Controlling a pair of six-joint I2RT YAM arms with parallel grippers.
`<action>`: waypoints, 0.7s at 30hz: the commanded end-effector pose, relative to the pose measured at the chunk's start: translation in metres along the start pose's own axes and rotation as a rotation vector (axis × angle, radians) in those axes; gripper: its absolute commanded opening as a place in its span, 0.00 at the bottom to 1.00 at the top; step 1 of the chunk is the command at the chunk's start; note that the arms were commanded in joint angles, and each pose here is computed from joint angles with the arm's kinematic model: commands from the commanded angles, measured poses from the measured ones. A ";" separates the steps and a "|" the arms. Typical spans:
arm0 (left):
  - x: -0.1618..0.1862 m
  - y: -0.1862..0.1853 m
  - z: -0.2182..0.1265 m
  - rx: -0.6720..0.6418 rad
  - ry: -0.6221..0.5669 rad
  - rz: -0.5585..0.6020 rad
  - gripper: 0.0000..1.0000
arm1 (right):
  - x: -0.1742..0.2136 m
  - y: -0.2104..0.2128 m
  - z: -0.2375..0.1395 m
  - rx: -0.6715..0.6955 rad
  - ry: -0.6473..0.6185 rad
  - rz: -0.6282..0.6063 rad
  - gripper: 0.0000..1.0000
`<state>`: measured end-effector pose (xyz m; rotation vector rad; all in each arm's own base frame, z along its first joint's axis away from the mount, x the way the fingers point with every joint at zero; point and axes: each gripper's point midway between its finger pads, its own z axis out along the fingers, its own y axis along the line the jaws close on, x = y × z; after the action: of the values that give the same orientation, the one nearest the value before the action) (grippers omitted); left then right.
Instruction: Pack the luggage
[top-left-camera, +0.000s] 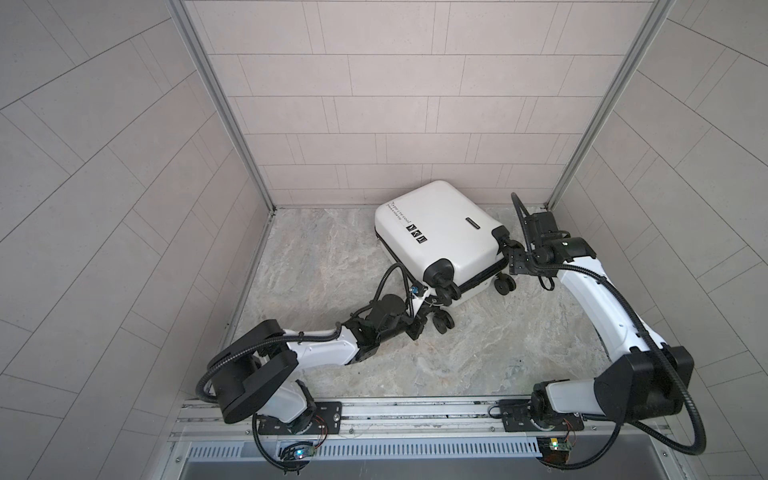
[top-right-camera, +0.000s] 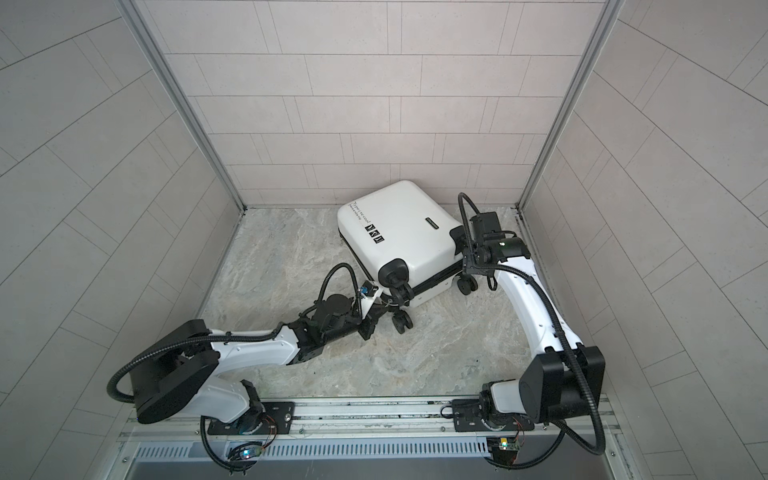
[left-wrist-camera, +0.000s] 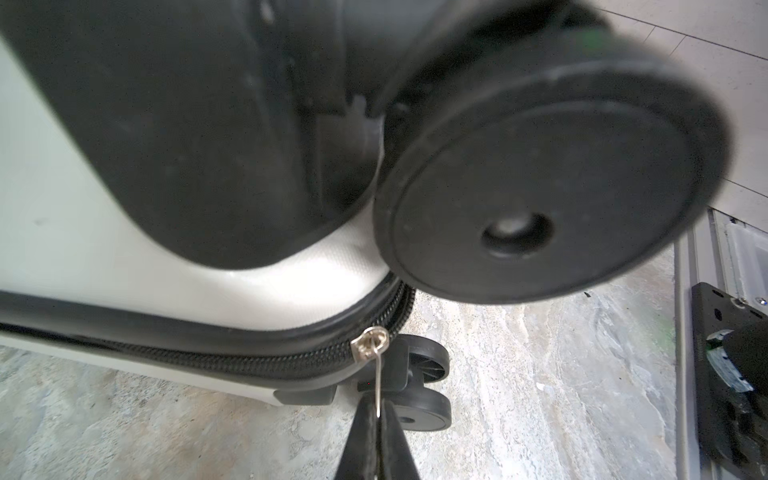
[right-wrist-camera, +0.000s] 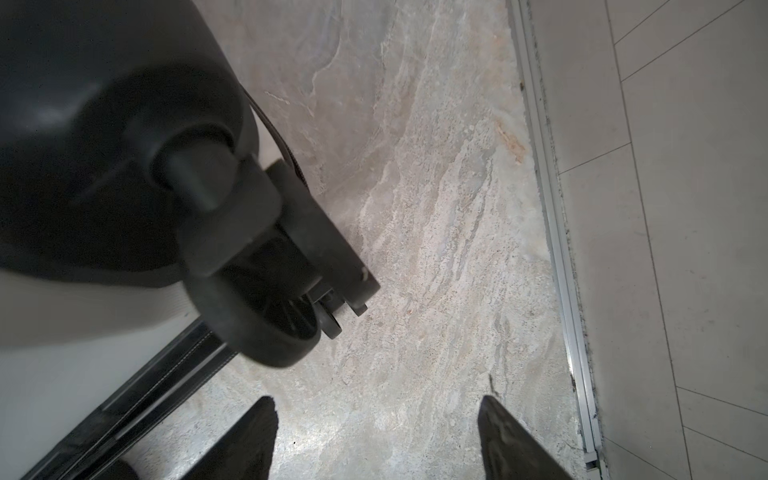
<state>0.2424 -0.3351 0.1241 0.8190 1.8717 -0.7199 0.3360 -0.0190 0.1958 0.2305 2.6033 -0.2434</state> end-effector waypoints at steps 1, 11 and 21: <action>-0.019 -0.006 0.000 0.027 -0.067 0.000 0.00 | -0.004 0.008 0.011 -0.024 0.014 -0.044 0.77; -0.016 -0.007 0.002 0.051 -0.067 -0.024 0.00 | -0.033 0.011 0.039 -0.007 -0.008 -0.077 0.76; -0.018 -0.008 0.003 0.061 -0.077 -0.033 0.00 | -0.036 0.021 0.056 -0.036 0.028 -0.121 0.63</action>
<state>0.2429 -0.3373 0.1237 0.8005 1.8801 -0.7653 0.3925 -0.0162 0.1652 0.0948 2.6448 -0.2446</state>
